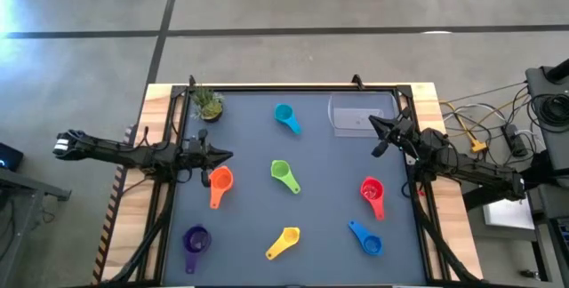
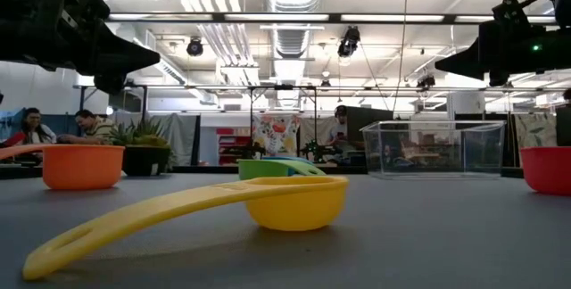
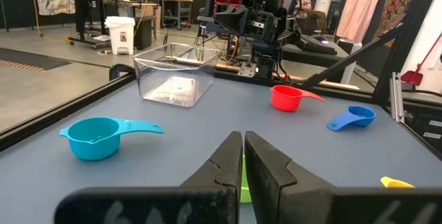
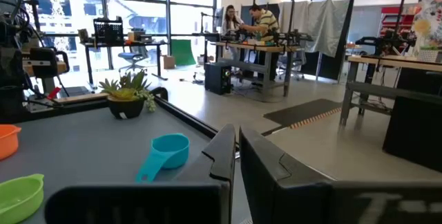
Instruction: Nest measuring cups in basket
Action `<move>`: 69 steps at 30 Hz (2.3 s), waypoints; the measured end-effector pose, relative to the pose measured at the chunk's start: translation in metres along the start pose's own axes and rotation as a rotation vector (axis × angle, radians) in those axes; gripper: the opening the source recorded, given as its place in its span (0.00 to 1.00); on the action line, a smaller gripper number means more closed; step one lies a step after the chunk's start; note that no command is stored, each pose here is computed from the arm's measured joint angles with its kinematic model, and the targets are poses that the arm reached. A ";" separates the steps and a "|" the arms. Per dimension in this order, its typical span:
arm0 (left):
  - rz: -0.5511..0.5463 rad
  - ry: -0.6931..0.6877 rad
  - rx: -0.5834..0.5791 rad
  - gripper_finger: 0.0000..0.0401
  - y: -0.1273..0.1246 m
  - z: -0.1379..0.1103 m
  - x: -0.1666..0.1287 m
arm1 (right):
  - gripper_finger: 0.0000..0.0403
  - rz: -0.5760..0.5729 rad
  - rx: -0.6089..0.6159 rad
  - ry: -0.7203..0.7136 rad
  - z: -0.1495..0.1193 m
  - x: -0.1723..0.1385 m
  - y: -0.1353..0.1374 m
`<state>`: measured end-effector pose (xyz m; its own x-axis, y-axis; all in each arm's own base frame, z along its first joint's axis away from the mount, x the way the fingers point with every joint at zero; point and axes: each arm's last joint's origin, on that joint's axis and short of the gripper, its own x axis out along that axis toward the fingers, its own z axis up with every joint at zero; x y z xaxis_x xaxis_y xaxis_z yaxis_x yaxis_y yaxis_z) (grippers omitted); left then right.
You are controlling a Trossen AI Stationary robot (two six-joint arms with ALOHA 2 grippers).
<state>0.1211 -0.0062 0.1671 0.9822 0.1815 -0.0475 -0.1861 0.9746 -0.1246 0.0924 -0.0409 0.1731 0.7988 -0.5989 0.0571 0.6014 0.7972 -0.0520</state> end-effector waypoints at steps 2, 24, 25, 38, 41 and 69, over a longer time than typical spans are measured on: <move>0.000 0.000 0.000 0.00 0.000 0.000 0.000 | 0.03 0.000 0.000 0.000 0.000 0.000 0.000; -0.001 -0.008 -0.003 0.00 0.000 0.001 0.000 | 0.03 0.000 0.000 0.000 0.000 0.000 0.000; -0.001 -0.009 -0.003 0.00 0.000 0.001 0.000 | 0.03 0.000 0.000 0.000 0.000 0.000 0.000; 0.024 -0.068 -0.031 0.00 -0.001 0.018 0.001 | 0.03 0.000 0.000 0.000 0.000 0.000 0.000; 0.045 -0.032 -0.022 0.00 -0.005 0.047 0.001 | 0.03 0.000 0.000 0.000 0.000 0.000 0.000; 0.601 1.383 -0.368 0.33 -0.073 0.083 0.068 | 0.03 0.000 0.000 0.000 0.000 0.000 0.000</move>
<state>0.2035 -0.0538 0.2556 0.0156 0.0603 -0.9981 -0.7298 0.6830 0.0299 0.0924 -0.0409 0.1731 0.7986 -0.5992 0.0571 0.6017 0.7970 -0.0520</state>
